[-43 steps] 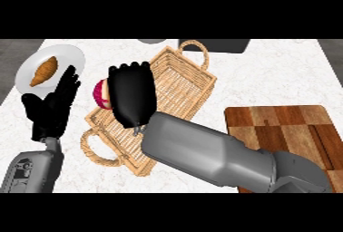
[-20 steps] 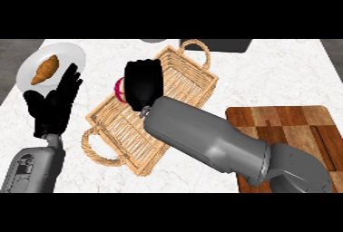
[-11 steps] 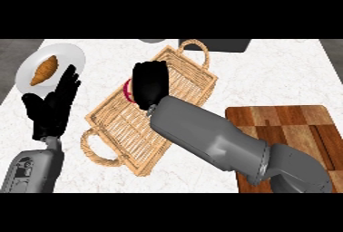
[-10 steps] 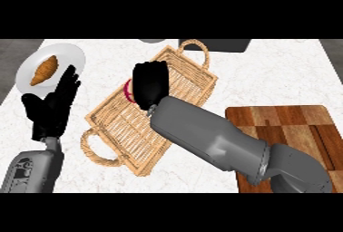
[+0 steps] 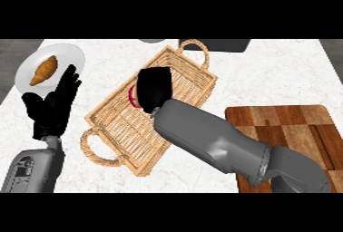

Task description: Pick the cupcake from the cutting board and place it in the basket

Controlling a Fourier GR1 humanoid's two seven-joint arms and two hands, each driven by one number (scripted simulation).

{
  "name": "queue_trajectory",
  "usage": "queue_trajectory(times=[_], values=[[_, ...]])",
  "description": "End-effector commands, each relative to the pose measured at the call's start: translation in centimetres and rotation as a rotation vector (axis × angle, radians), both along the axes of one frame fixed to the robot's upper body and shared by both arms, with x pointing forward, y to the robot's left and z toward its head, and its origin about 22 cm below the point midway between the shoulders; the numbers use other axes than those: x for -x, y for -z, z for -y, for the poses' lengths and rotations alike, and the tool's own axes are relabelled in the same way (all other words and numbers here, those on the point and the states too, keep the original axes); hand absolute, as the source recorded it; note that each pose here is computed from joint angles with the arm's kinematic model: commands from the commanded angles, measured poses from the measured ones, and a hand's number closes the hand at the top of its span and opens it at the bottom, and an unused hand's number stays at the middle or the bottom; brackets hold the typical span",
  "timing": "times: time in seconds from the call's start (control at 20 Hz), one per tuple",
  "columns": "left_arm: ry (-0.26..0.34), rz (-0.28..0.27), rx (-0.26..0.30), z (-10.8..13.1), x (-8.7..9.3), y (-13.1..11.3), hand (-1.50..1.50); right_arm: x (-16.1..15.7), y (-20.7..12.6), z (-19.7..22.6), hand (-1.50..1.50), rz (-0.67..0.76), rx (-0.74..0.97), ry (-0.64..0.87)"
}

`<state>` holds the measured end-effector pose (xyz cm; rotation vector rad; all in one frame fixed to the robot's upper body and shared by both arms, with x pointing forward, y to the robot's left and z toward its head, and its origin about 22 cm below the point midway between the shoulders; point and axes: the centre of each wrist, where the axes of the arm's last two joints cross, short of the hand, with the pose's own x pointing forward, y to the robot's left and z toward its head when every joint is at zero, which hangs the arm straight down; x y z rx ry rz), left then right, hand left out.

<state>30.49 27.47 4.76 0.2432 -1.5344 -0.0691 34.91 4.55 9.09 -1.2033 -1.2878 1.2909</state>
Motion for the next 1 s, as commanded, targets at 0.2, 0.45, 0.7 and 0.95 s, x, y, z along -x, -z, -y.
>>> queue_trajectory(times=[0.2,0.45,0.7,0.95], values=[[0.02,-0.002,-0.002,0.3,-0.2,-0.3,0.0,-0.3,0.8,0.6,1.5,-0.063,-0.01,0.033],[0.017,0.0,0.003,0.3,0.2,-0.7,0.0,0.3,2.6,1.3,1.5,-0.149,-0.014,0.116],[0.006,0.005,0.005,0.4,-0.4,-0.7,0.0,-0.4,0.1,0.4,1.5,-0.171,-0.022,0.193],[-0.018,0.006,-0.008,0.5,-0.4,-1.0,0.0,-0.4,0.9,0.9,-1.5,-0.04,-0.237,0.134]])
